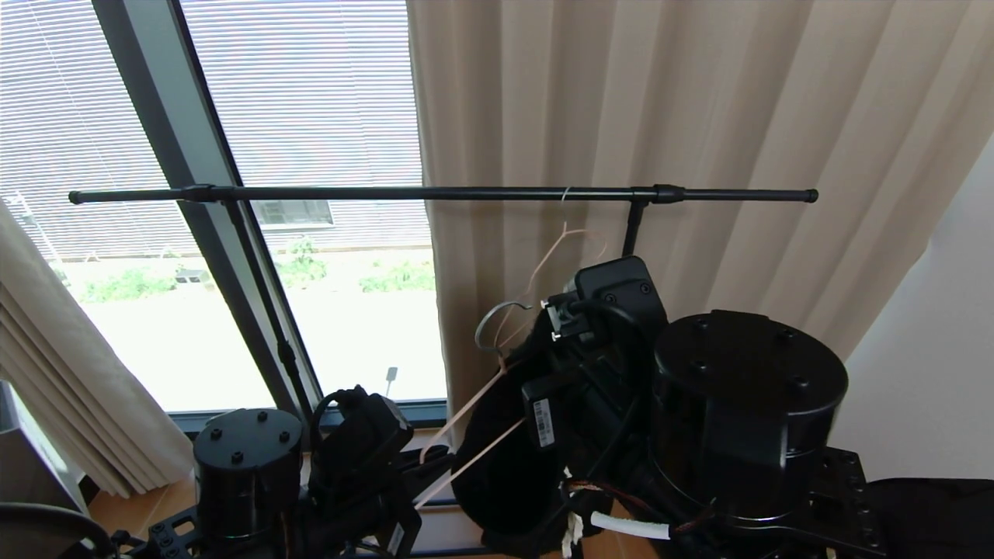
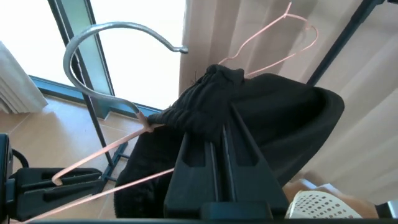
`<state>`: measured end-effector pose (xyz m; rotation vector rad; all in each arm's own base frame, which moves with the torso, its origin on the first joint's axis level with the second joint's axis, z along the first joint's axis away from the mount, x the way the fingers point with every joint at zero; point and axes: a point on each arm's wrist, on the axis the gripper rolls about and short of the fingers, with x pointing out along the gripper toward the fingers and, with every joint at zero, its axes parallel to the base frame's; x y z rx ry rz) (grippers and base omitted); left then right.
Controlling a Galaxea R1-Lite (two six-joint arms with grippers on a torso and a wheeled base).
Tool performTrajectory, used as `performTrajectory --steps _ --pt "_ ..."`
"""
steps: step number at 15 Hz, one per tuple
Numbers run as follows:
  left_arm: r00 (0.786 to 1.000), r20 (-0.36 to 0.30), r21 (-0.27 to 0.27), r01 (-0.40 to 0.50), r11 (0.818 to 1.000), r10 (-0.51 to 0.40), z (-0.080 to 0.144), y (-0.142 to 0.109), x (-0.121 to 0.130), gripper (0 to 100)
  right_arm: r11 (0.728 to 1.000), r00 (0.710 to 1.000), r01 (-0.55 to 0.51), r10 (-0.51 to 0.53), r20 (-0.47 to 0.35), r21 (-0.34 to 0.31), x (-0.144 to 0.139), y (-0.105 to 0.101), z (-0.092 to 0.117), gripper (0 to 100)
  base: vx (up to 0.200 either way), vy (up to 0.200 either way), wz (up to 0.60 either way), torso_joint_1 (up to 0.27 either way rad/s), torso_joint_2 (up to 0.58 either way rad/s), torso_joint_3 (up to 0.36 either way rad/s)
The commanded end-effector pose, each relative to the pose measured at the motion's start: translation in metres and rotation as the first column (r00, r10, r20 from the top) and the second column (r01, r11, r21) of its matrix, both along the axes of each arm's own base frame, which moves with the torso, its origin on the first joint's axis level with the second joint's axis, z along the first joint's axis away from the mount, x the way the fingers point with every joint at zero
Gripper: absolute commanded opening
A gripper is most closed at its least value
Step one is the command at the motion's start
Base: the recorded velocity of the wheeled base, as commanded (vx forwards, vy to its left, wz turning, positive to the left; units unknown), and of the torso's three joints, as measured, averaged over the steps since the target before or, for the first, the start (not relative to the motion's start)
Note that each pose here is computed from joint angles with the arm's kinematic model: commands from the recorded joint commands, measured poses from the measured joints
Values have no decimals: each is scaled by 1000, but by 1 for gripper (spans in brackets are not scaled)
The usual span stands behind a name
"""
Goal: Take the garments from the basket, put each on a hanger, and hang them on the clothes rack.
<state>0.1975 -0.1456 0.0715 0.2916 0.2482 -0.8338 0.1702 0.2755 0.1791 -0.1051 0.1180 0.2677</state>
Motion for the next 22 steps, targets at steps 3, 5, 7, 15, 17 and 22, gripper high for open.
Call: performTrajectory --steps 3,5,7,15,17,22 --pt "1000 -4 3 13 1000 -13 -1 -2 -2 0 1000 1000 7 -7 4 7 2 -2 2 100 0 0 0 0 0 0" --pt "1000 -2 2 12 1000 -11 -1 -2 -2 0 999 999 44 -44 5 7 11 -8 3 100 0 0 0 0 0 0" --pt "1000 -4 3 12 1000 -11 -1 -2 -2 0 997 997 76 -76 8 12 20 -15 5 100 0 0 0 0 0 0" --pt "1000 22 -19 12 1000 -12 1 -2 -3 0 997 997 81 -81 -1 -3 23 -14 -1 100 0 0 0 0 0 0" --pt "999 33 -28 9 1000 -8 3 -2 -2 0 997 997 78 -78 -2 -5 22 -14 -1 100 0 0 0 0 0 0" --pt "999 36 -34 -7 999 8 3 0 2 0 999 999 50 -50 -4 -9 13 -11 -2 100 0 0 0 0 0 0"
